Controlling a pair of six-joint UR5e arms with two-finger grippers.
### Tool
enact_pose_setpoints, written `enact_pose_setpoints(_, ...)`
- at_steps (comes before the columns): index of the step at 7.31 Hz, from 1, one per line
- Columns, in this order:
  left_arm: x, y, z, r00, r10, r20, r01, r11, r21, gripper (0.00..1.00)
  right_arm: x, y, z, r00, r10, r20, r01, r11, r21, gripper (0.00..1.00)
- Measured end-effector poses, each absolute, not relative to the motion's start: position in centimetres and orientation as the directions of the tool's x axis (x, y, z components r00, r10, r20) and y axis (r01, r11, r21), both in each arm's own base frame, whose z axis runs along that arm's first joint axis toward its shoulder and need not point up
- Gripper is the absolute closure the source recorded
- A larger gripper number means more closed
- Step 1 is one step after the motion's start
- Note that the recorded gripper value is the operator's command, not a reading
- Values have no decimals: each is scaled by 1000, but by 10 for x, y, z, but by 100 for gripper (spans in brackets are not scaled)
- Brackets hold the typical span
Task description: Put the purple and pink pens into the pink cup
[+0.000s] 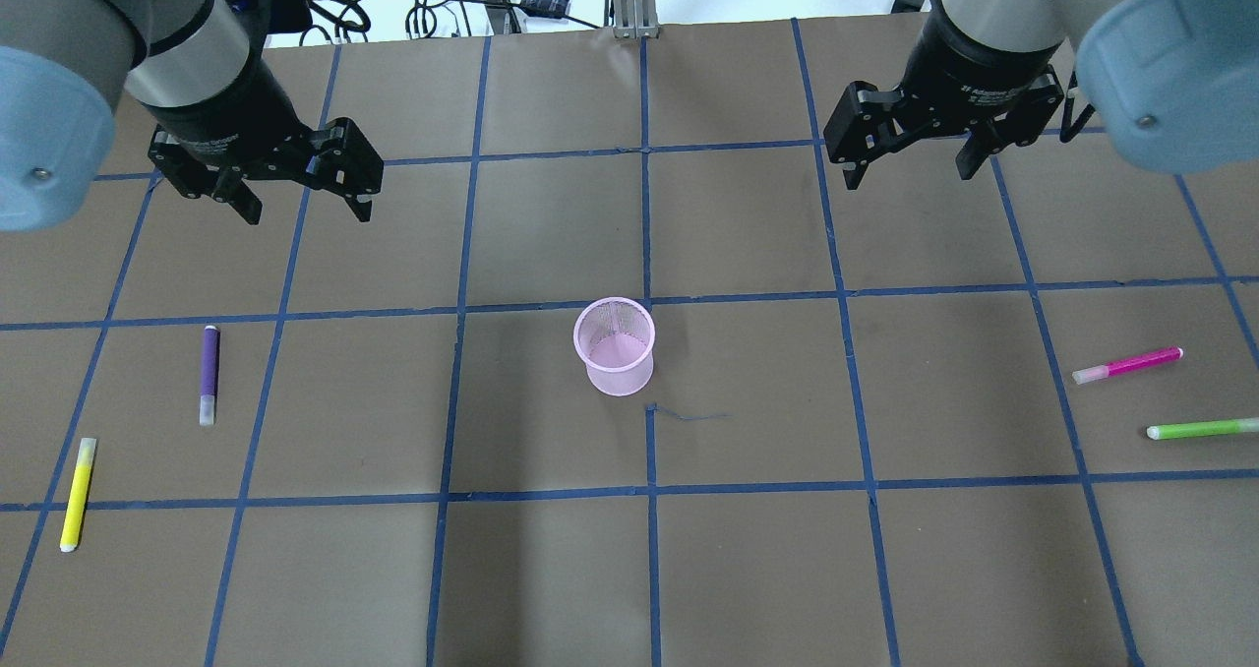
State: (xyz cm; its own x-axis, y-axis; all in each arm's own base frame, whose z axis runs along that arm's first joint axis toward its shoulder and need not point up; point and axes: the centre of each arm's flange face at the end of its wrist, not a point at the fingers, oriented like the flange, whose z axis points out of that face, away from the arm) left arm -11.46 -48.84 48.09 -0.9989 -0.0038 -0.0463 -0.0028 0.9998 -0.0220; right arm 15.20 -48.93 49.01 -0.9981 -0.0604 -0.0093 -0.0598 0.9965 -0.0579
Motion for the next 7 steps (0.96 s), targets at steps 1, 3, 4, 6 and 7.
enact_pose_setpoints(1, -115, -486, 481, -999, -4, -45, -3, 1000, -19, 0, 152, -489, 490, -998, -60, -9, -60, 997, -58, 0)
enact_pose_setpoints(3, -117, -481, 484, -1000, 2, -22, 2, 1000, -14, 0, 151, -489, 492, -998, -64, -6, -64, 996, -58, 0)
enact_pose_setpoints(4, -117, -479, 485, -1000, 7, -21, 7, 1000, -12, 0, 150, -489, 493, -997, -74, -3, -74, 996, -57, 0)
enact_pose_setpoints(6, -116, -477, 482, -1000, 7, -21, 7, 1000, -6, 0, 146, -491, 493, -992, -126, 5, -126, 991, -50, 0)
enact_pose_setpoints(7, -115, -478, 481, -1000, 5, -21, 5, 1000, -4, 0, 139, -493, 492, -977, -210, 15, -211, 977, -43, 0)
